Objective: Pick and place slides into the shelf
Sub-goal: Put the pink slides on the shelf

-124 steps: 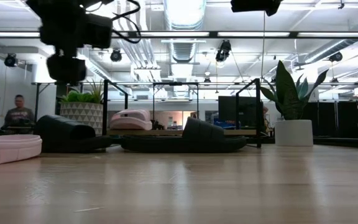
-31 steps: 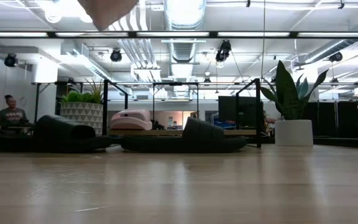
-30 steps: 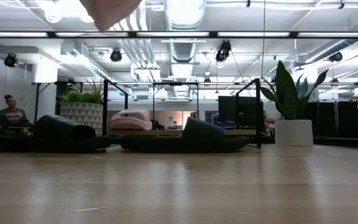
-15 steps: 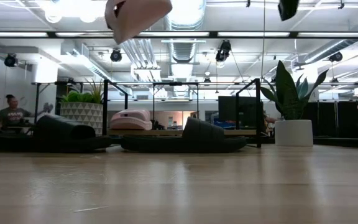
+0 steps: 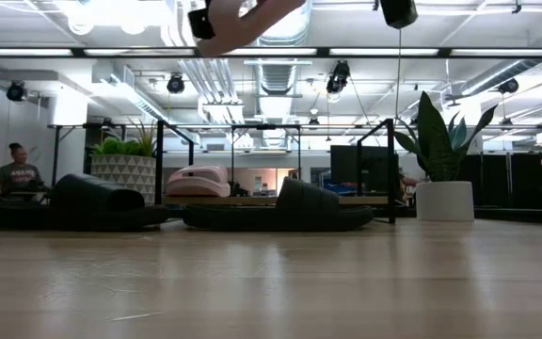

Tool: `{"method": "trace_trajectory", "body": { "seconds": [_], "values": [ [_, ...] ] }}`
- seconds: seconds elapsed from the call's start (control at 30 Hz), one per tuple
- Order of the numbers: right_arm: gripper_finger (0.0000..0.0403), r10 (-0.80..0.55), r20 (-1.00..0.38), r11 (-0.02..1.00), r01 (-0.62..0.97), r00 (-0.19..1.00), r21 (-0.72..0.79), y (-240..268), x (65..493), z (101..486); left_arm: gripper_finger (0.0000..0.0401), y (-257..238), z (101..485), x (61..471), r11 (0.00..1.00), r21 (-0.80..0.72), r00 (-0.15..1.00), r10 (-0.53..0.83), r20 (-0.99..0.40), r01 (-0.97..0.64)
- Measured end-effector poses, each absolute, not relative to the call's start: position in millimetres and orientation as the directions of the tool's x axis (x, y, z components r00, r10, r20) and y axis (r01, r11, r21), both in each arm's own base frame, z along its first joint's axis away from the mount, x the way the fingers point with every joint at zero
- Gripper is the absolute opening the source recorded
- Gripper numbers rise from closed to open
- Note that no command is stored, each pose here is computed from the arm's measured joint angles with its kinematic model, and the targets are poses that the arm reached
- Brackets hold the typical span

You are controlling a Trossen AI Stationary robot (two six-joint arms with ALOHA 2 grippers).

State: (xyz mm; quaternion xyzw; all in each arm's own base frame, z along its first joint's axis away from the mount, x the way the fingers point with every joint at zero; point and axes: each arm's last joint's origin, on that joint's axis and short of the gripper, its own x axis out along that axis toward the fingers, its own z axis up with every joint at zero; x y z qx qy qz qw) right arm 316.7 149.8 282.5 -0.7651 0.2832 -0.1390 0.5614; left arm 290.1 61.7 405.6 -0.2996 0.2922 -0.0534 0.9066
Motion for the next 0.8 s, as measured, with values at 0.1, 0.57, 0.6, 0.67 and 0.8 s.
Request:
{"method": "trace_trajectory", "body": {
  "seconds": [0.1,0.57,0.6,0.67,0.8],
  "values": [
    [0.017,-0.63,-0.098,-0.259,-0.327,0.77,-0.909,149.5,323.4,280.6,0.0,62.1,403.7,295.2,0.803,-0.595,0.82,-0.317,-0.477,-0.036],
    [0.0161,-0.603,-0.111,-0.279,-0.339,0.79,-0.898,142.2,331.7,282.3,0.0,61.3,399.1,298.8,0.785,-0.62,0.8,-0.368,-0.474,-0.006],
    [0.0159,-0.588,-0.115,-0.274,-0.331,0.801,-0.903,142.7,332.0,282.1,0.0,61.4,399.1,299.2,0.786,-0.618,0.801,-0.368,-0.473,-0.004],
    [0.0156,-0.569,-0.12,-0.253,-0.313,0.813,-0.915,142.5,332.7,282.0,0.0,61.4,399.1,299.2,0.785,-0.619,0.801,-0.368,-0.472,-0.003],
    [0.0145,-0.576,-0.121,-0.247,-0.313,0.809,-0.917,139.4,334.1,282.0,0.0,61.4,399.1,299.3,0.786,-0.619,0.801,-0.368,-0.472,-0.004]
  ]
}}
